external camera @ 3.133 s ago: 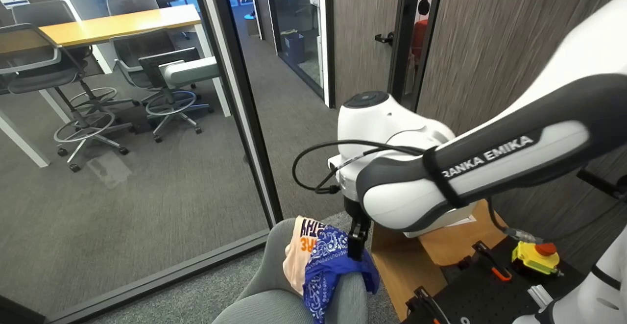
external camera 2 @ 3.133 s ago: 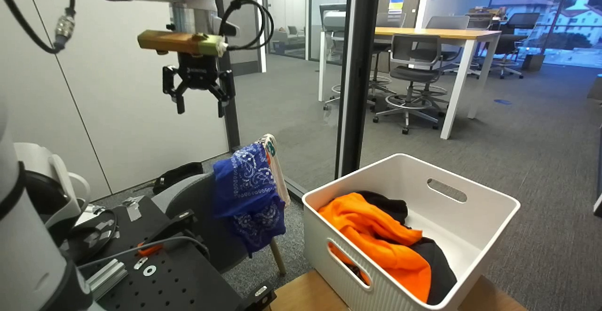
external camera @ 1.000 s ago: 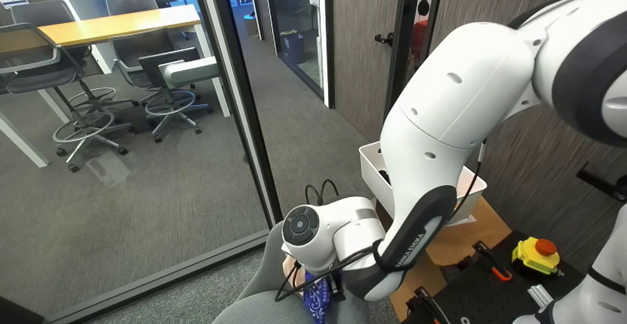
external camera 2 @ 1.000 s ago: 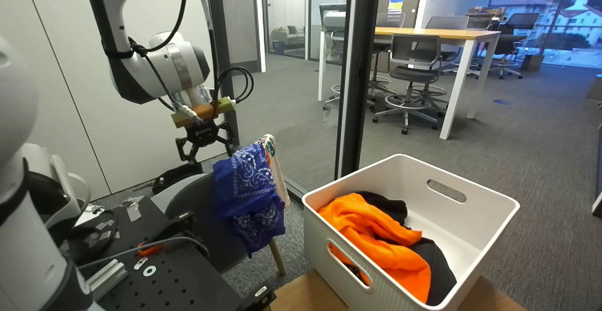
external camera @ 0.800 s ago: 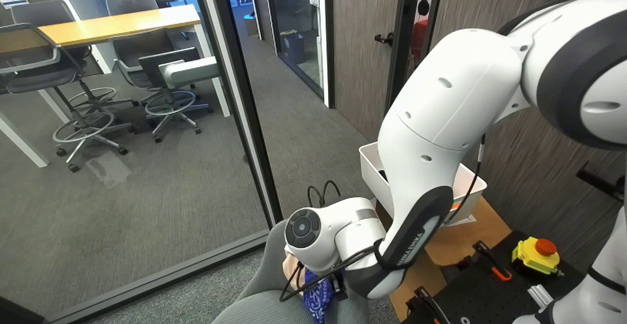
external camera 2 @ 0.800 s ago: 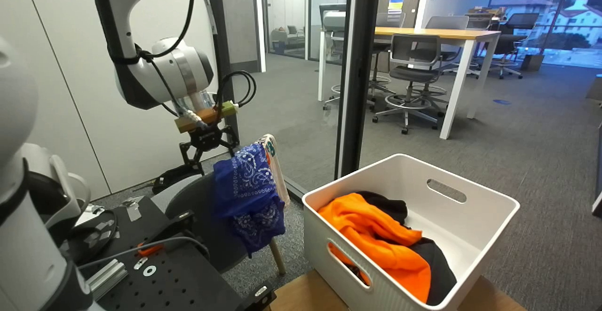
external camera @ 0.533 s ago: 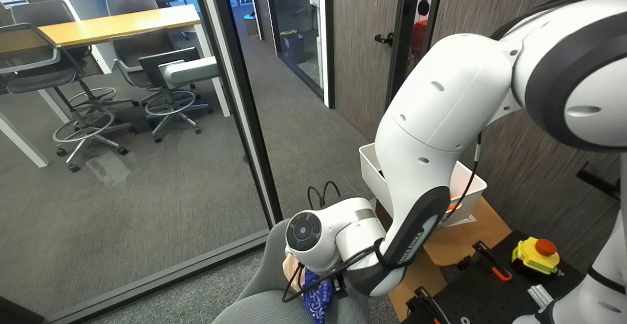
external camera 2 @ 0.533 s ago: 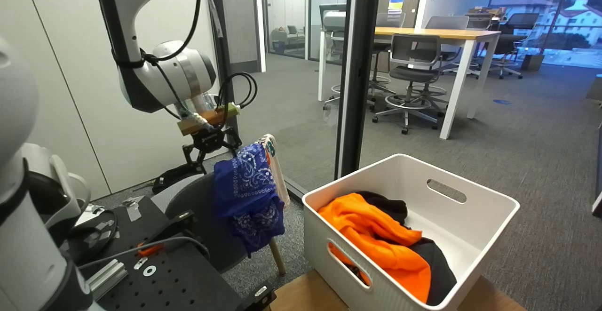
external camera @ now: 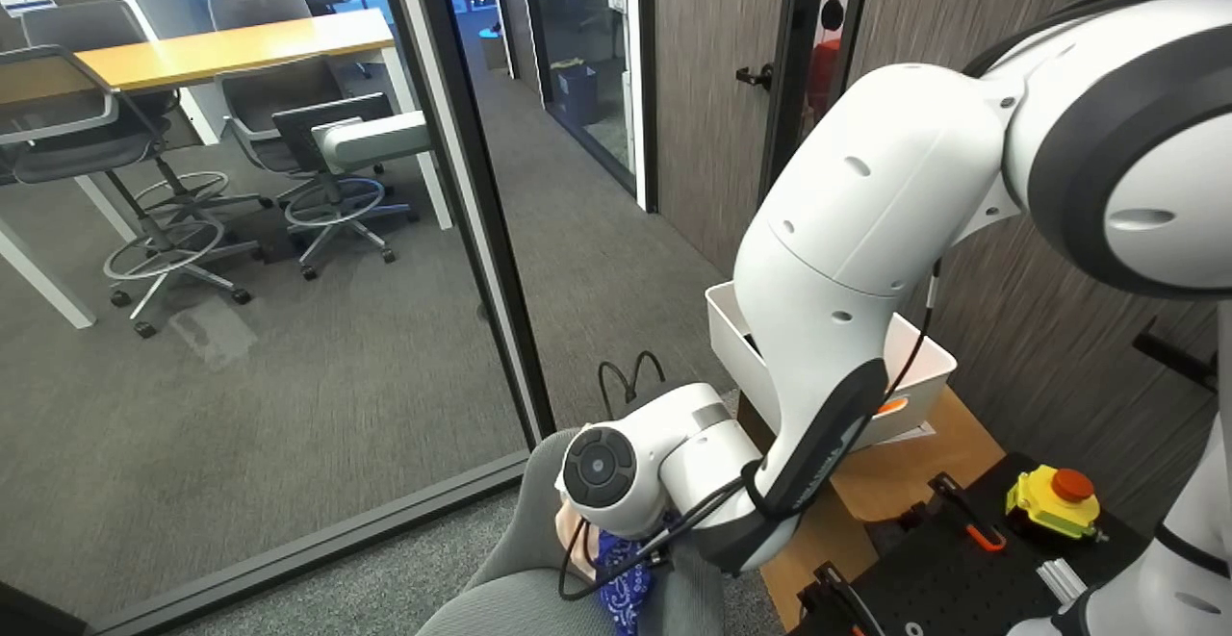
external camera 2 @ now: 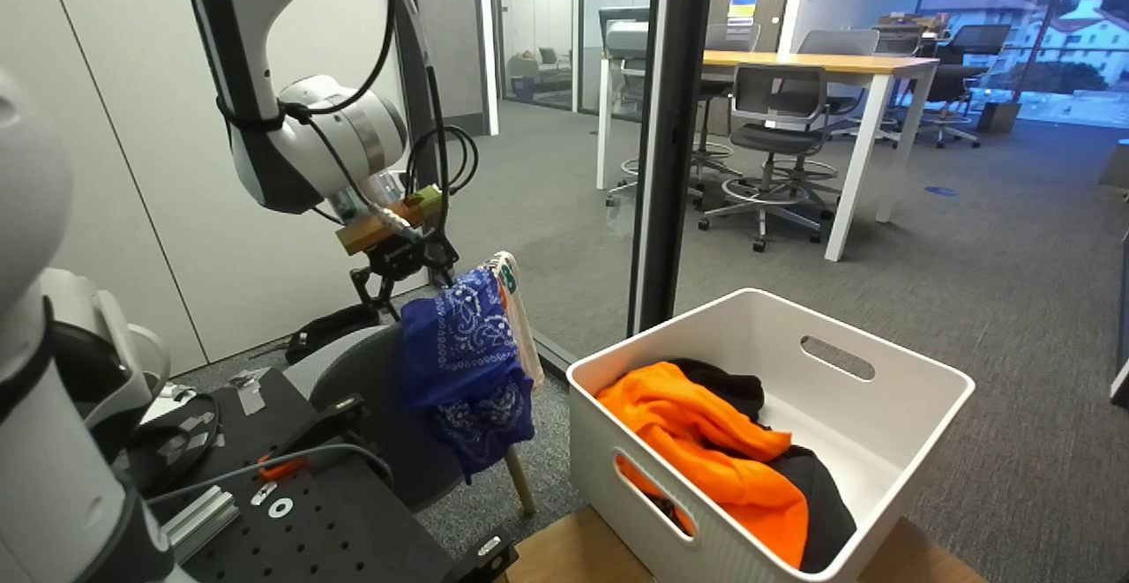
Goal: Put the blue cloth in the basket.
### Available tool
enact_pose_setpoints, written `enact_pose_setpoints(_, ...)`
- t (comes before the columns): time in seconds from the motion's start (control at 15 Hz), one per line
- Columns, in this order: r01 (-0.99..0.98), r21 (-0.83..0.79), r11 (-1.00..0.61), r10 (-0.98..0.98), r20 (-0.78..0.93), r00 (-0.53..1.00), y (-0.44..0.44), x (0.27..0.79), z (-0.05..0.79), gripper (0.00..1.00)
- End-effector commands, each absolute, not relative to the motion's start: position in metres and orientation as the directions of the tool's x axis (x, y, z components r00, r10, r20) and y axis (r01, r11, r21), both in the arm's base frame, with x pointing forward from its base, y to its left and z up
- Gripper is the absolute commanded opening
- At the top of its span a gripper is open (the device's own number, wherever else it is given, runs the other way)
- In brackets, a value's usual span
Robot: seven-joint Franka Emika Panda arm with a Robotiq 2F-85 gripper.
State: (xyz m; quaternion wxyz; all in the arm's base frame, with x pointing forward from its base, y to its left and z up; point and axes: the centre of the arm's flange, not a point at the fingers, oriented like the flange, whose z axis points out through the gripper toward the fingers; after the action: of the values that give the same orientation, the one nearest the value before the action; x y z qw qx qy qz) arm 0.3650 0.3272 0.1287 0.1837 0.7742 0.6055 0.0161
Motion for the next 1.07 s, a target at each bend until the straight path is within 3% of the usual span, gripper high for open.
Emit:
enact_pose_setpoints(0.0, 0.907, 0.367, -0.208, 0.944, -0.167, 0.285, 0.326, 0.367, 0.124, 1.00)
enact_pose_setpoints(0.67, 0.891, 0.424, -0.162, 0.948, -0.184, 0.260, 0.324, 0.362, 0.118, 1.00)
enact_pose_setpoints(1.0, 0.909, 0.405, -0.102, 0.952, -0.227, 0.208, 0.363, 0.347, 0.102, 1.00)
